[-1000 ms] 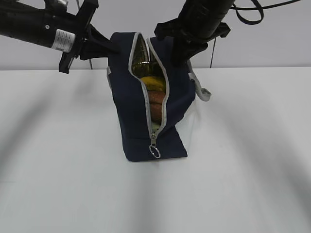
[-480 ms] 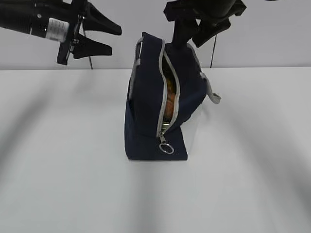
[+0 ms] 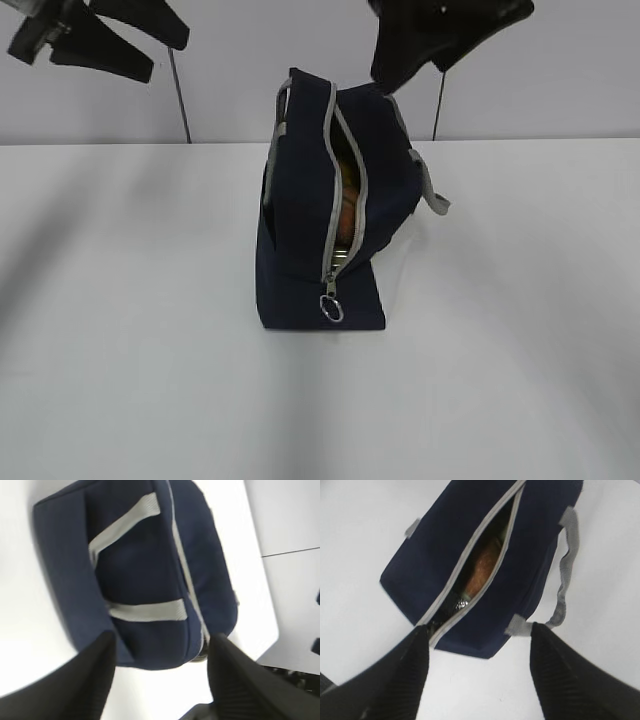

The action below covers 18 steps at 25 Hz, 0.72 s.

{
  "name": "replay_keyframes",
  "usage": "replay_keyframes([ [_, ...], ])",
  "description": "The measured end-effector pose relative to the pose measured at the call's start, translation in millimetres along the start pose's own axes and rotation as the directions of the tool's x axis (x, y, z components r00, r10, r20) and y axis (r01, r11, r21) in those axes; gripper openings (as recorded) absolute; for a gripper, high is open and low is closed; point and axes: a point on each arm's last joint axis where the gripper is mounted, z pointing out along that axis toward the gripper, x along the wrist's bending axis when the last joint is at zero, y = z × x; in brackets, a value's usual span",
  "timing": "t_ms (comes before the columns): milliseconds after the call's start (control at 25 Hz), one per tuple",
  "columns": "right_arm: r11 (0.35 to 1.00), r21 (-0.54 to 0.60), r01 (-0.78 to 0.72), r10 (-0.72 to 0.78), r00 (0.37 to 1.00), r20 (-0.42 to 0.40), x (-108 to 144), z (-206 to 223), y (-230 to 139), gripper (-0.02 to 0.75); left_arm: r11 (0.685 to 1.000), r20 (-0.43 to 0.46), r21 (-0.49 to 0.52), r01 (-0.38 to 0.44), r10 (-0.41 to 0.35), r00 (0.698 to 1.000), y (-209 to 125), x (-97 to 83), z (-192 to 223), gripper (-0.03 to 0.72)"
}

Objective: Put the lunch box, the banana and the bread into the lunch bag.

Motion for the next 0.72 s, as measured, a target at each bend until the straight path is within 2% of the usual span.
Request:
replay_keyframes([
  [120,0.994,0.034,0.107,-0.108,0.994,0.015,27.9,-3.9,-11.6,0.470,0.998,-0.116,0.009,-0.057,0.058,0.992,-10.5,-15.0,-14.3,0.405],
  [200,0.989,0.036,0.140,-0.140,0.990,-0.007,41.4,-8.2,-20.9,0.470,0.995,-0.173,0.009,-0.102,0.102,0.980,-17.8,-27.6,-23.2,0.403],
  [280,0.989,-0.026,0.146,-0.146,0.989,-0.015,47.6,-18.5,-30.6,0.470,0.989,-0.194,-0.002,-0.145,0.142,0.971,-25.7,-44.1,-33.1,0.403],
  [440,0.967,-0.202,0.152,-0.150,0.988,0.024,50.8,-35.7,-60.0,0.470,0.982,-0.179,-0.030,-0.186,0.178,0.968,-40.9,-68.3,-50.8,0.403],
  [520,0.949,-0.266,0.168,-0.163,0.986,0.038,52.9,-33.6,-79.9,0.470,0.983,-0.172,-0.025,-0.183,0.177,0.969,-48.3,-70.1,-53.9,0.400],
  [720,0.842,-0.517,0.156,-0.146,0.987,0.059,60.6,-10.1,-124.6,0.470,0.989,-0.163,0.011,-0.150,0.150,0.975,-65.3,-64.8,-51.3,0.395],
])
